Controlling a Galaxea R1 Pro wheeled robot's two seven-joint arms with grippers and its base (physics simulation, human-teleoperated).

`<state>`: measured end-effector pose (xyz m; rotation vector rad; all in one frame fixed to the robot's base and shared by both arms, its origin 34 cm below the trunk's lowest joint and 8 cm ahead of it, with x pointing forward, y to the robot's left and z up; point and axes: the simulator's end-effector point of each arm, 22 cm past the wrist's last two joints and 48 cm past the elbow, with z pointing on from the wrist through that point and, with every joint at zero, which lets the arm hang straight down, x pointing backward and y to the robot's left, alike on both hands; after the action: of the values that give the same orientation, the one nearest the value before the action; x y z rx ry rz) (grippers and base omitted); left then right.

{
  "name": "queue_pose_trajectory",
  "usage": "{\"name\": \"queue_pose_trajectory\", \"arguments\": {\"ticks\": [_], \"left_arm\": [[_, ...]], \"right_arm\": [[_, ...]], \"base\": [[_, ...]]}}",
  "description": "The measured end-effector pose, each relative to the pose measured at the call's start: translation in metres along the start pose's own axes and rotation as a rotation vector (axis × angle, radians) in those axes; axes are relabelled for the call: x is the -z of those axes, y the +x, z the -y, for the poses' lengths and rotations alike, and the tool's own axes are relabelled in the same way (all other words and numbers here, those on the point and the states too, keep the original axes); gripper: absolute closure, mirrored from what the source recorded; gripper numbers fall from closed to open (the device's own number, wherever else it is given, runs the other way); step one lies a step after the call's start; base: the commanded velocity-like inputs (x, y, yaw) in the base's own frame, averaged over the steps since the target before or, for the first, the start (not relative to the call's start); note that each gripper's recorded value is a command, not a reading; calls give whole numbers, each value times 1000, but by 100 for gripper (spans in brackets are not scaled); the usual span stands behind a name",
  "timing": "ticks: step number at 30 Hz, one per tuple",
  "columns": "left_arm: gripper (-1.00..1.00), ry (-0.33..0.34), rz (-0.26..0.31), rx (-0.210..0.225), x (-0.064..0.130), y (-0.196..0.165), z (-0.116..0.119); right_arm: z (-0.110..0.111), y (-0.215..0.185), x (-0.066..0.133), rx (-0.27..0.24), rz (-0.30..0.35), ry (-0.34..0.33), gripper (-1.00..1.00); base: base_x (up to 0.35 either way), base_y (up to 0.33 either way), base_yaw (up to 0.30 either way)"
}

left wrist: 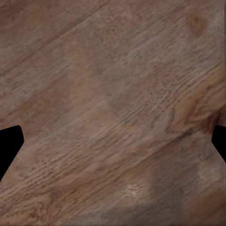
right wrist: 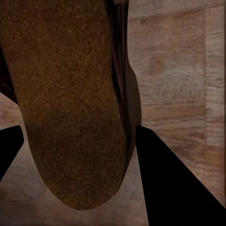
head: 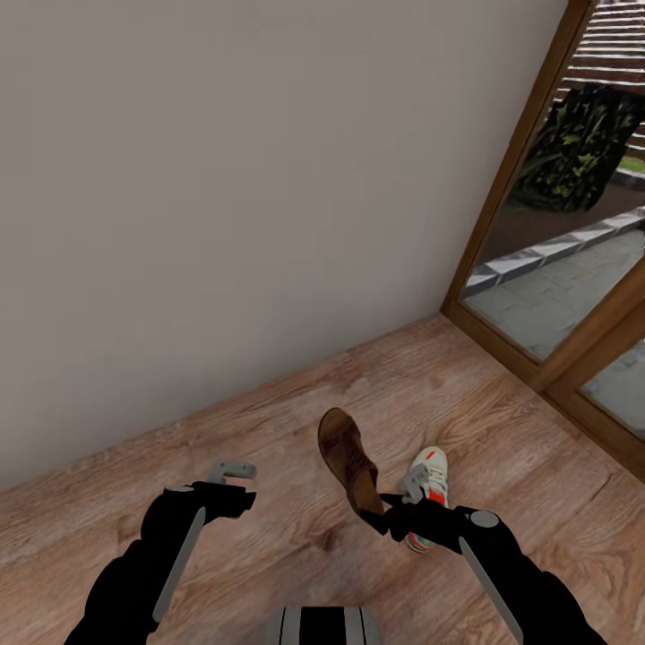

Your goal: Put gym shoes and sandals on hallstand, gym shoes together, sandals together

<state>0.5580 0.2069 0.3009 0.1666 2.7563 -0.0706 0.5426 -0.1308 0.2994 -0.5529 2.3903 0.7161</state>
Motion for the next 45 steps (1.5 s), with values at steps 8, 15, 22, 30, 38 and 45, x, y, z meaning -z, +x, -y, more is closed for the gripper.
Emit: {"name": "queue_pose_trajectory", "arguments": {"ticks": [8, 15, 22, 30, 38, 45], "left_arm": [[-100, -3, 32, -2, 13, -12, 0], [-100, -7, 61, -4, 25, -22, -1], [-100, -9, 77, -6, 37, -32, -1], [-100, -9, 77, -6, 52, -43, -1], [-100, -8, 76, -6, 67, -54, -1], [-100, -8, 76, -6, 80, -64, -1]], "right_arm": [[-2, -14, 9, 19, 23, 7, 100], [-4, -28, 16, 36, 46, 12, 100], [-8, -41, 25, 46, 60, 16, 100], [-11, -56, 35, 46, 59, 16, 100], [-15, -70, 46, 45, 58, 16, 100], [-19, -82, 55, 44, 57, 16, 100]], "base": [[0, 0, 0], [0, 0, 0], [0, 0, 0], [0, 0, 0], [0, 0, 0], [0, 0, 0]]}}
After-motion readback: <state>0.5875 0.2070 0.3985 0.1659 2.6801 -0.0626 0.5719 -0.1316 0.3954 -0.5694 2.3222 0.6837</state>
